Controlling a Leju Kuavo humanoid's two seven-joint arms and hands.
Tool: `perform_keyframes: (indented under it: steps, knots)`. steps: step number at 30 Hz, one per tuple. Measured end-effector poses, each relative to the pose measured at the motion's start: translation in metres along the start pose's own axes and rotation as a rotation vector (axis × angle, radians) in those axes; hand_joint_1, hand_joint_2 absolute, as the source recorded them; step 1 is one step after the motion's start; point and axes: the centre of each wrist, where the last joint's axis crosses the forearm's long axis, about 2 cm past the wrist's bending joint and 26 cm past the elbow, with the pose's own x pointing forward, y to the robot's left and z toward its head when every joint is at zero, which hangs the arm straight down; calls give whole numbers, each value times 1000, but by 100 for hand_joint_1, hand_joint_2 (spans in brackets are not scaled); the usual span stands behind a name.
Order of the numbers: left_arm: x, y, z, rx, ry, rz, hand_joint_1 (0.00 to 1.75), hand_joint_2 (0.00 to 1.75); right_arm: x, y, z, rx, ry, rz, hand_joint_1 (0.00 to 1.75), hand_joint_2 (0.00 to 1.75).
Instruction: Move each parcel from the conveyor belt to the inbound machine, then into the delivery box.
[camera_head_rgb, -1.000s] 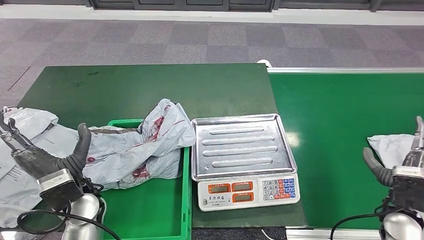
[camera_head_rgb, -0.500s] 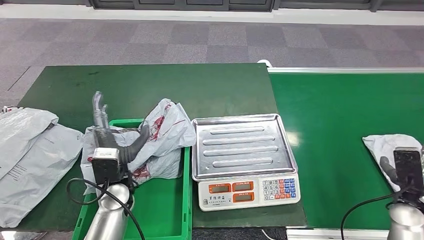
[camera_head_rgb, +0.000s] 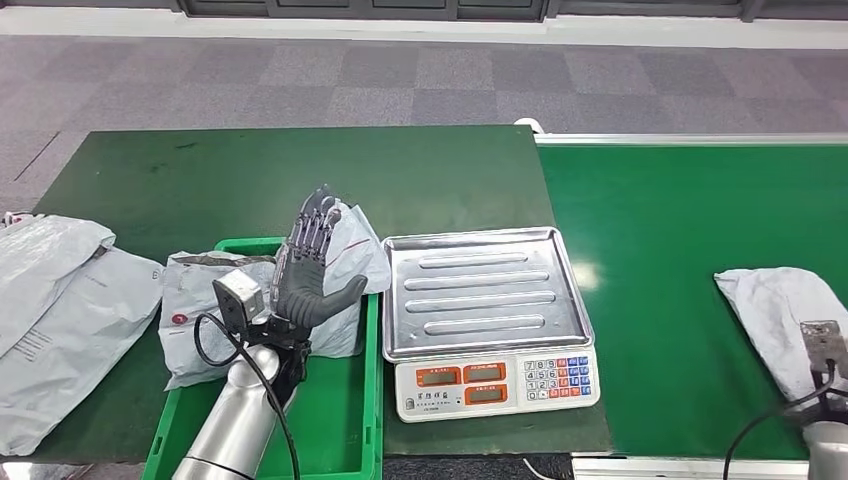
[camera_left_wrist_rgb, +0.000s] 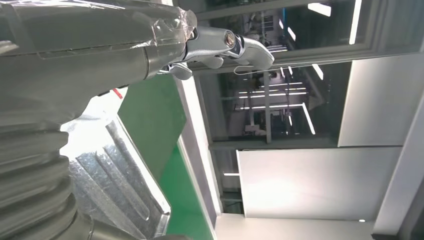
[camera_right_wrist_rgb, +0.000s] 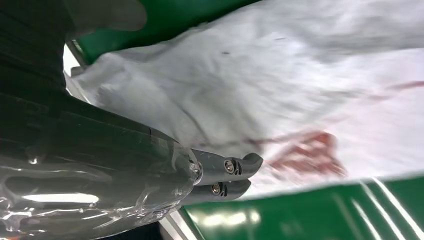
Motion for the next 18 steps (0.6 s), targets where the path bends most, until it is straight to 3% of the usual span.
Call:
perform_keyframes:
  steps: [10,15,16,18]
  knots:
    - [-6,5,0,-1,28,42,0,175,-6,1,-6,178,172,9,0,175]
    - [-8,7,-1,1,38,39,0,175,-6,-1,-9,230,199,2,0,175]
    - [-8,7,-1,1,40,39,0,175,-6,-1,-9,231,201,1,14,175]
    - [-9,7,-1,2,44,39,0,175,-5,-1,-9,234,203,-1,101,175]
